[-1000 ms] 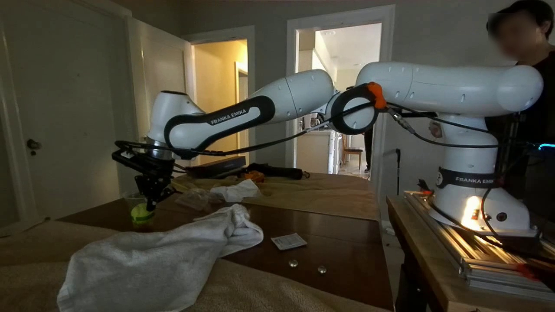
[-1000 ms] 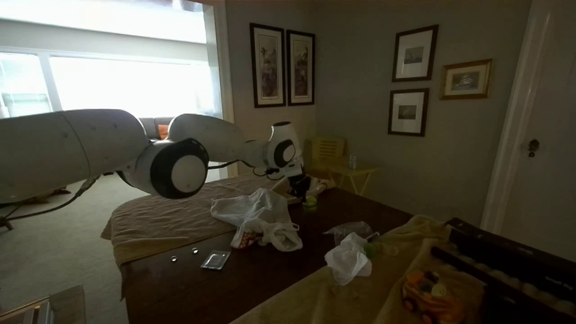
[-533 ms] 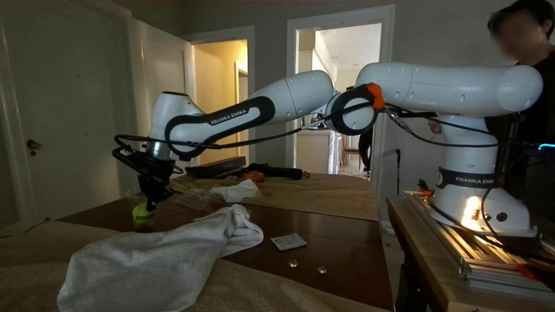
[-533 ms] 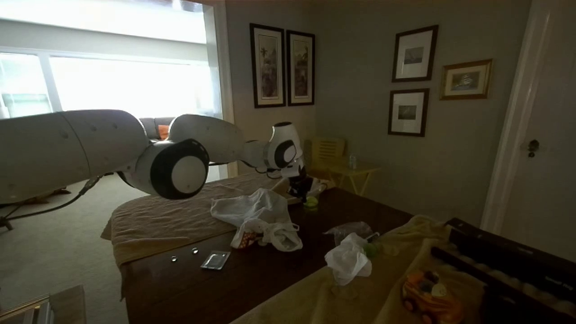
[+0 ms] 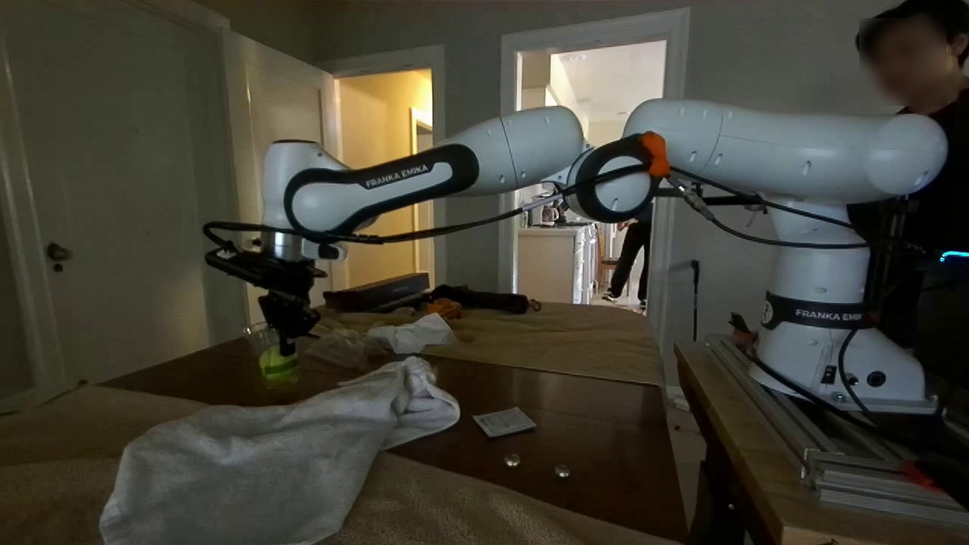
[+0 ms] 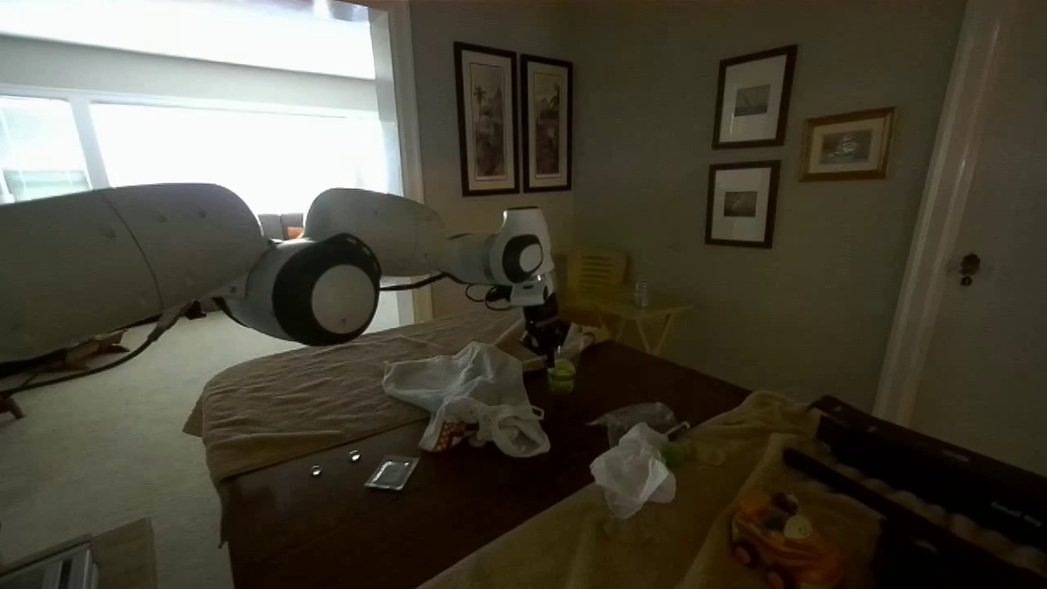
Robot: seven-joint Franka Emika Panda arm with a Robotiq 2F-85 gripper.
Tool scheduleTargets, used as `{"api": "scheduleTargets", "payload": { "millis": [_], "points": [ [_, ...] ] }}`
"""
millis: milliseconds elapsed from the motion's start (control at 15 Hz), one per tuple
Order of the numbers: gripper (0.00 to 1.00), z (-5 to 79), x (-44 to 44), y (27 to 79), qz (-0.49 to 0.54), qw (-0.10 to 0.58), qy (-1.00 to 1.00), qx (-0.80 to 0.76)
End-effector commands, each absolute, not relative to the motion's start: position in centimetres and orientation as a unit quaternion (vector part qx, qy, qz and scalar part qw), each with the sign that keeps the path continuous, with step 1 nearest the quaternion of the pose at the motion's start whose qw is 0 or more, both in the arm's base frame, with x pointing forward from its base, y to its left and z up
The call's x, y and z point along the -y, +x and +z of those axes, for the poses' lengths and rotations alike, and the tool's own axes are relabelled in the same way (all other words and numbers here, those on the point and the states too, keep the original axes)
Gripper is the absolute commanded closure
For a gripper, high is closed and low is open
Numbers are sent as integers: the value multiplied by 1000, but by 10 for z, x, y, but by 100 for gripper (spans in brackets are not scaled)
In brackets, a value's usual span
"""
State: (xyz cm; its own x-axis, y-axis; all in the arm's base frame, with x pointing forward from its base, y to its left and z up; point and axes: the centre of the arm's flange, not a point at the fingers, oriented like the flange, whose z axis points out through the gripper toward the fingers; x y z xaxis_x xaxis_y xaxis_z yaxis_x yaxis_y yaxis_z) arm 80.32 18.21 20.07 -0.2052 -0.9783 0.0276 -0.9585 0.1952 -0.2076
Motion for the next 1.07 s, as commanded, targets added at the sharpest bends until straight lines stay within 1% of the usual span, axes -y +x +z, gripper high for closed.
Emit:
{"api": "scheduleTargets", "payload": {
  "millis": [0, 333, 600, 867, 1000],
  "points": [
    [99, 245, -162, 741, -74, 12, -633, -771],
    [99, 262, -164, 737, -77, -16, -646, -759],
    [99, 259, -167, 735, -105, -27, -661, -743],
    [99, 250, -173, 734, -129, -29, -670, -731],
    [99, 242, -178, 734, -134, -20, -670, -729]
  ]
}}
